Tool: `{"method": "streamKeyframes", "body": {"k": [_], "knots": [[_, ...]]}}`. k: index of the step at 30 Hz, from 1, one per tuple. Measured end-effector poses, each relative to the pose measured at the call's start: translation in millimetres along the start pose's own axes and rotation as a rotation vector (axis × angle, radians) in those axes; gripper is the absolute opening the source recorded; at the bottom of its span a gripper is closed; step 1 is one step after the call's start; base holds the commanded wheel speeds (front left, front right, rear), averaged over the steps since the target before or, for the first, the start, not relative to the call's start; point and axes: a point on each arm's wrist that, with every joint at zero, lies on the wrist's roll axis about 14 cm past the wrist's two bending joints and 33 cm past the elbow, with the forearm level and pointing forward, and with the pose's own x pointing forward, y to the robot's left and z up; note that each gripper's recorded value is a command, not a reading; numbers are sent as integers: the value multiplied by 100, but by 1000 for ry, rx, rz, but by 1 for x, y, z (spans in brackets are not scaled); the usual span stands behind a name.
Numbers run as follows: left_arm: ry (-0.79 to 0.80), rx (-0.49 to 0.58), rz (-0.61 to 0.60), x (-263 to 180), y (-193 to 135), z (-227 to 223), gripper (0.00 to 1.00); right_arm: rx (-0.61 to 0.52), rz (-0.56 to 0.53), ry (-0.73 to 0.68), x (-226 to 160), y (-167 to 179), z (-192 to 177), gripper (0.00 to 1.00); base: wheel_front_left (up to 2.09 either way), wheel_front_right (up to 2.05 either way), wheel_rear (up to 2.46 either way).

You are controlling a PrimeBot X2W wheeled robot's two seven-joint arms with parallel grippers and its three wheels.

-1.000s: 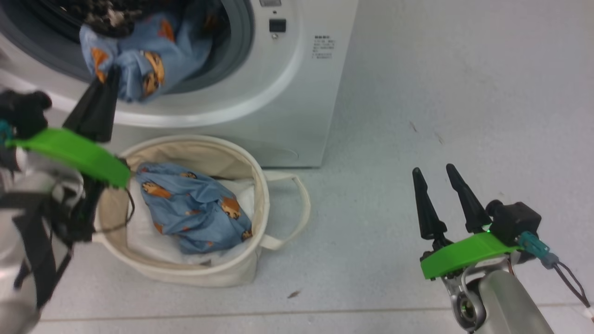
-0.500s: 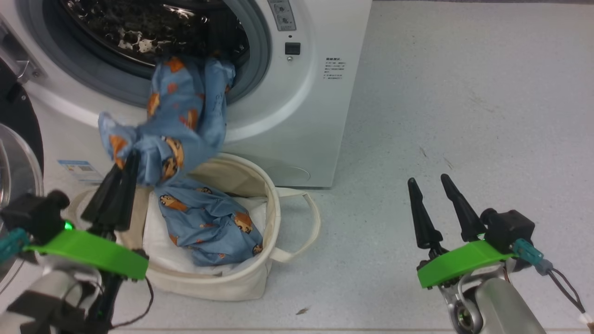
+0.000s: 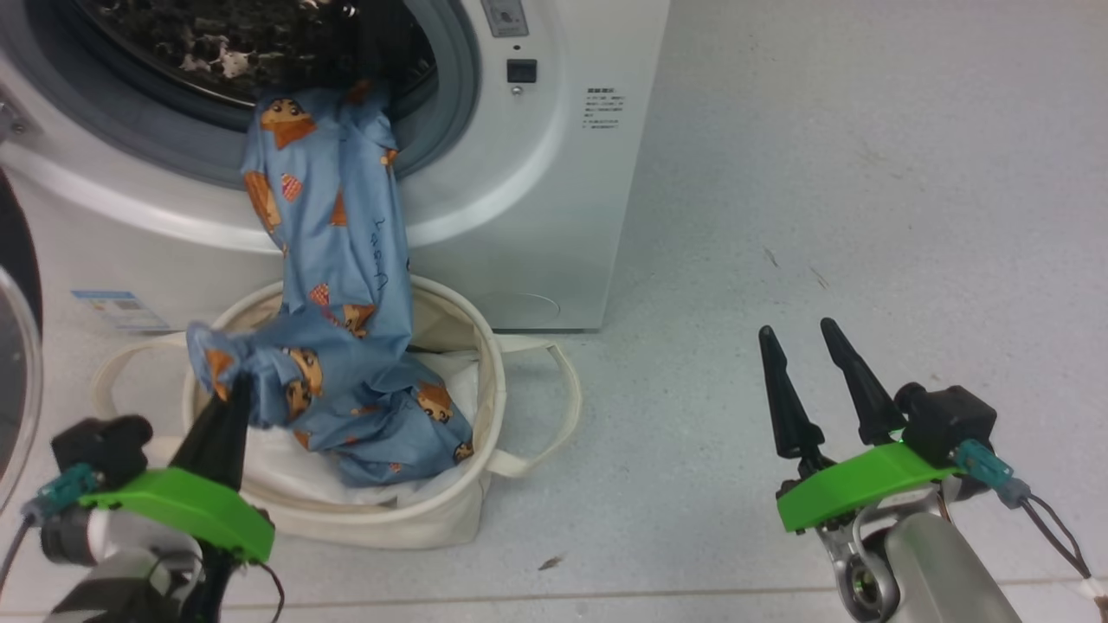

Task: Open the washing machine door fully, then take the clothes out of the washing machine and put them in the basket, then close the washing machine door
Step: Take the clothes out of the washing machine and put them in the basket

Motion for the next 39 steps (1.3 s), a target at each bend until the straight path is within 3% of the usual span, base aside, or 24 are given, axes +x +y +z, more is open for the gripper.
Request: {"method": "streamKeyframes", "body": {"k": [9, 29, 39], "knots": [[223, -35, 50, 9, 17, -81, 0, -9, -27, 23, 0, -11, -8, 100, 0, 0, 0], [560, -134, 196, 40, 49, -193, 0, -61, -95, 60, 32, -47, -29, 100, 0, 0, 0], [586, -147, 200, 64, 54, -219, 0, -77, -122, 107, 42, -61, -54, 100, 0, 0, 0]]}}
